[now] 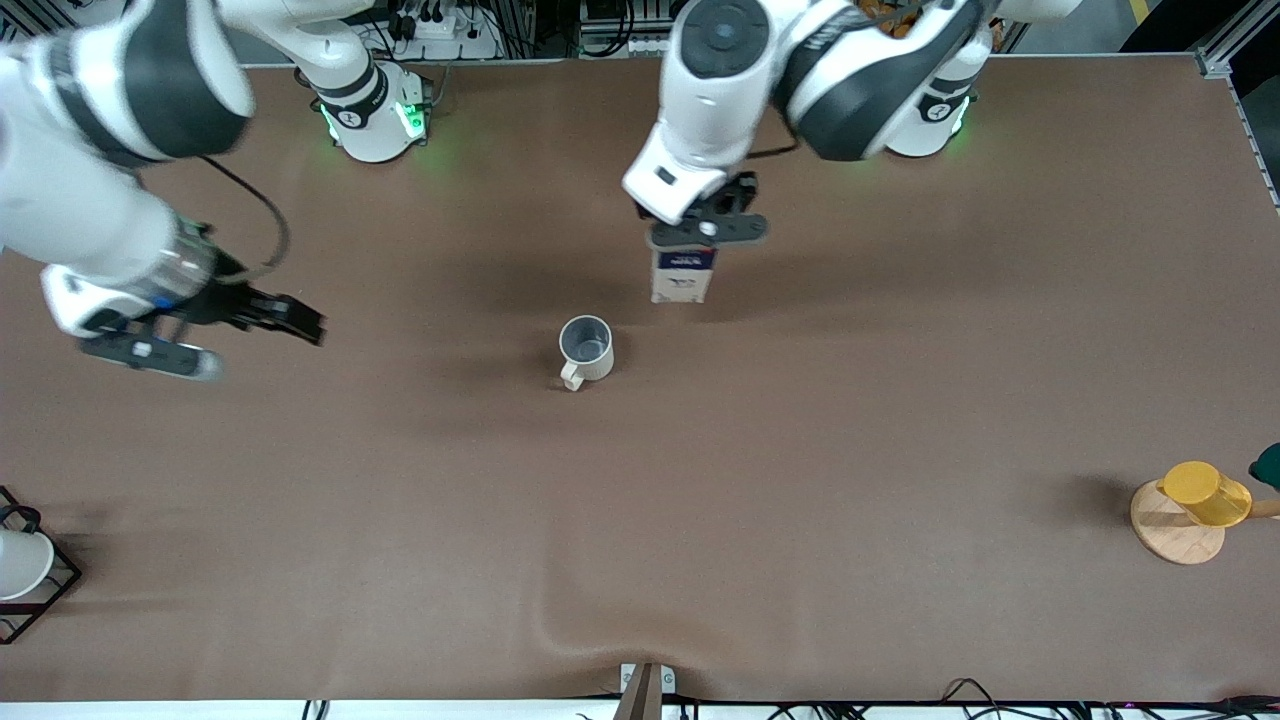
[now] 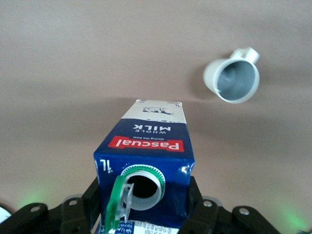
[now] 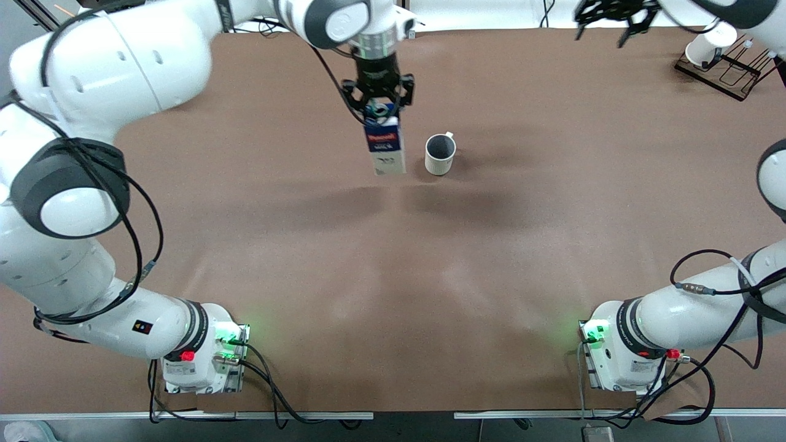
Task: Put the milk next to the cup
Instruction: 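Carry the milk carton with the left gripper beside the mug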
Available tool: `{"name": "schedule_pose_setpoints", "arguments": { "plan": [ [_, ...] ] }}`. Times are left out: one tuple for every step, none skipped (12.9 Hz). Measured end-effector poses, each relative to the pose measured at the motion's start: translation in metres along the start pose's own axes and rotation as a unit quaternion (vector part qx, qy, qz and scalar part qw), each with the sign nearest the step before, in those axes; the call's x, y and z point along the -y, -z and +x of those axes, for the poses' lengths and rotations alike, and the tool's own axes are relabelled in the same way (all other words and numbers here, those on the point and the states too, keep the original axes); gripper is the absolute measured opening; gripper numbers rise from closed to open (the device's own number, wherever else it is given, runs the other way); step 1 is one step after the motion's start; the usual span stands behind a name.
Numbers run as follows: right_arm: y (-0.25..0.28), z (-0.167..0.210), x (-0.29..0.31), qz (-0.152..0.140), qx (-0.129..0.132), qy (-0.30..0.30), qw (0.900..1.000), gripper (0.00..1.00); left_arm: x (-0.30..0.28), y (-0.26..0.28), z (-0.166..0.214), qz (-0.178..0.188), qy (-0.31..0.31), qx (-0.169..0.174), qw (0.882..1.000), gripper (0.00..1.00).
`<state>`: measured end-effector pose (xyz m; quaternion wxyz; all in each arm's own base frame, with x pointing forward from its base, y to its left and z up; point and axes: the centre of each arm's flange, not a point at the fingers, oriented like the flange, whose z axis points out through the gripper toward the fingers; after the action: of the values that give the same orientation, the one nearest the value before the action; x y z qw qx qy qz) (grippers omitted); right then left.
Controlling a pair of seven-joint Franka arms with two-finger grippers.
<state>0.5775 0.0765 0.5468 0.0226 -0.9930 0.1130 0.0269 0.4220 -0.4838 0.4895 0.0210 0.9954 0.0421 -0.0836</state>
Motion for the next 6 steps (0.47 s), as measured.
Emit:
{"name": "schedule_pose_setpoints", "arguments": {
  "plan": [
    [0.013,0.000,-0.022,0.000,0.003,0.003,1.000,1.00,-0.015,-0.008,-0.009,-0.005,0.001,0.003,1.000,0.70],
    [0.026,0.000,-0.044,0.001,0.005,0.010,1.000,1.00,-0.028,-0.017,-0.016,-0.011,-0.002,0.005,1.000,0.70],
    [0.040,0.001,-0.064,0.002,0.005,0.019,1.000,1.00,-0.041,-0.025,-0.024,-0.019,-0.002,0.005,1.000,0.70],
    [0.050,0.002,-0.082,0.003,0.003,0.029,1.000,1.00,-0.054,-0.031,-0.031,-0.032,-0.001,0.004,0.999,0.70],
    [0.055,0.004,-0.095,0.005,0.003,0.034,0.999,1.00,-0.065,-0.037,-0.036,-0.043,-0.002,0.003,0.999,0.70],
    [0.057,0.005,-0.104,0.005,0.005,0.036,0.999,1.00,-0.073,-0.042,-0.039,-0.047,-0.006,0.006,0.999,0.70]
  ]
}}
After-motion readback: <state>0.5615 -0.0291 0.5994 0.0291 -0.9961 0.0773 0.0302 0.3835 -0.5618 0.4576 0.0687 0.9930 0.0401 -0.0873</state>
